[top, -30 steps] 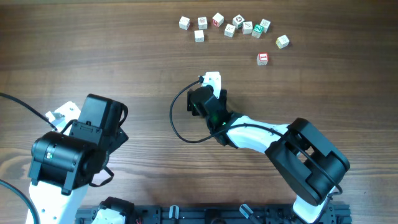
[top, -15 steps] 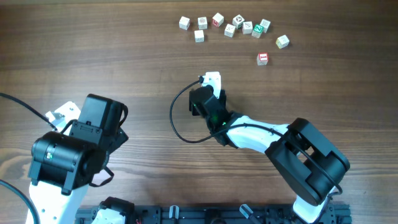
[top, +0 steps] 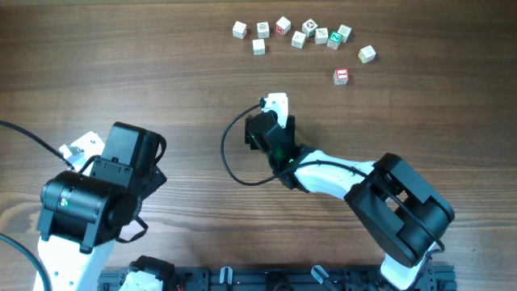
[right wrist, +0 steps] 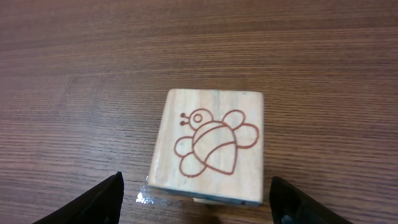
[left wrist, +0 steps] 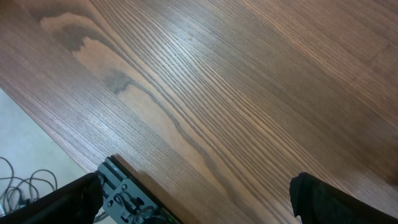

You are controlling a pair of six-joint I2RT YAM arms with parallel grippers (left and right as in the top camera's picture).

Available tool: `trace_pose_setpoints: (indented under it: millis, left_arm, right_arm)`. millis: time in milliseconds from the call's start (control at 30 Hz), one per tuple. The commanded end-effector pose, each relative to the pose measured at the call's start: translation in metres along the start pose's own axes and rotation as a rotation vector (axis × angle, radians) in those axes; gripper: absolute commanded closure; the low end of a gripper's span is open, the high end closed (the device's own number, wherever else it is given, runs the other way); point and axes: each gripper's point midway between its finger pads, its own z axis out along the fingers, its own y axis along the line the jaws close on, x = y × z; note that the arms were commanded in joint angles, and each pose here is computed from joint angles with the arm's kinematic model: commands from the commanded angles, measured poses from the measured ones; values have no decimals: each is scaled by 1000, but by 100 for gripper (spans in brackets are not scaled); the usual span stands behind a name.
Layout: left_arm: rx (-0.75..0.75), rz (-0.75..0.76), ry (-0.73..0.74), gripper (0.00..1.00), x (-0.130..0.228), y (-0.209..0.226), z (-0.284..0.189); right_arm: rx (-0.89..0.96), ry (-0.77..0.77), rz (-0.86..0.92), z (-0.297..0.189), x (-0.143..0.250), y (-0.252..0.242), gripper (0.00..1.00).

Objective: Form a tower

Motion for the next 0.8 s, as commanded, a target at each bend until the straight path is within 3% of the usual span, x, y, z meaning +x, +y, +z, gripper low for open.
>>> trace_pose_setpoints:
  millis: [0, 767]
  left_arm:
    - [-2, -26, -3, 0, -1, 2, 0]
    - [-2, -26, -3, 0, -1, 2, 0]
  right_arm:
    - [62, -10, -6, 4, 3, -13, 26]
    - [147, -26, -25, 2, 2, -28, 26]
